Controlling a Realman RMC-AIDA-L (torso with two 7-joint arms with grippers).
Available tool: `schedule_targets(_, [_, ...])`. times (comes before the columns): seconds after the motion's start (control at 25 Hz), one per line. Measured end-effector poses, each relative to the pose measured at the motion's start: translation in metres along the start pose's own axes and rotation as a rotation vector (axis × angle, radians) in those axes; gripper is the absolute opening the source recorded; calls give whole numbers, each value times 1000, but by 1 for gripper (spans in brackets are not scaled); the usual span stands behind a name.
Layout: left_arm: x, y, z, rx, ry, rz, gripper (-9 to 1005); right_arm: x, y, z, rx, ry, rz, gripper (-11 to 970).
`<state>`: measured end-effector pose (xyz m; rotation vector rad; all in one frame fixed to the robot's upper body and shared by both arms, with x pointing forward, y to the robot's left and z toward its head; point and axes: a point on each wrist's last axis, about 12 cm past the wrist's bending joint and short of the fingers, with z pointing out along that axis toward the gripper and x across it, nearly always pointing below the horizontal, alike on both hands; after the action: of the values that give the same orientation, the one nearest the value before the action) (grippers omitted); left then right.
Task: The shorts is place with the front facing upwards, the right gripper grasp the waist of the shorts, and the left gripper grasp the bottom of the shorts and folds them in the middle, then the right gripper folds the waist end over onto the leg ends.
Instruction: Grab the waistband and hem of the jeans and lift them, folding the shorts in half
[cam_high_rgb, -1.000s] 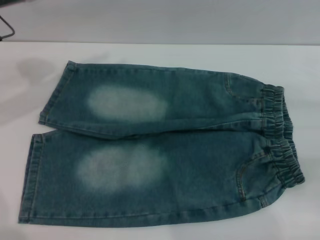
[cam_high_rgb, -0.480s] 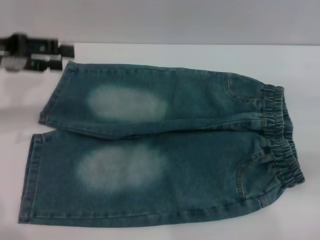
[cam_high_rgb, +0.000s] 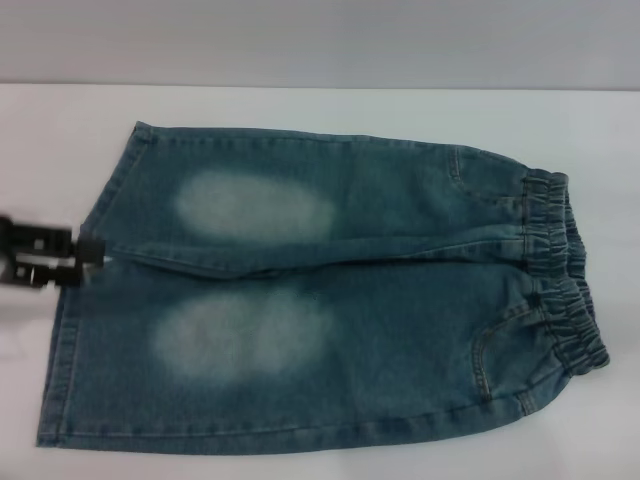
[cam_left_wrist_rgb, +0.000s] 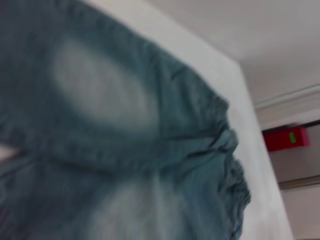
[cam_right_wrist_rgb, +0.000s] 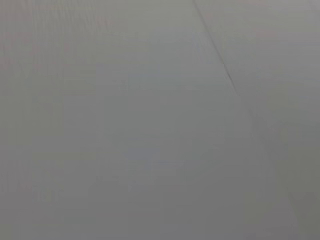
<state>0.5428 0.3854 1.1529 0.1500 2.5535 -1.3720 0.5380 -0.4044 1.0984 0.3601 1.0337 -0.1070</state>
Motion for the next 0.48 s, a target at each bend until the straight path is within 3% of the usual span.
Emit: schedule_targets(0.48, [23, 18, 12, -109, 159, -22, 795, 0, 2, 9, -4, -1, -1, 435])
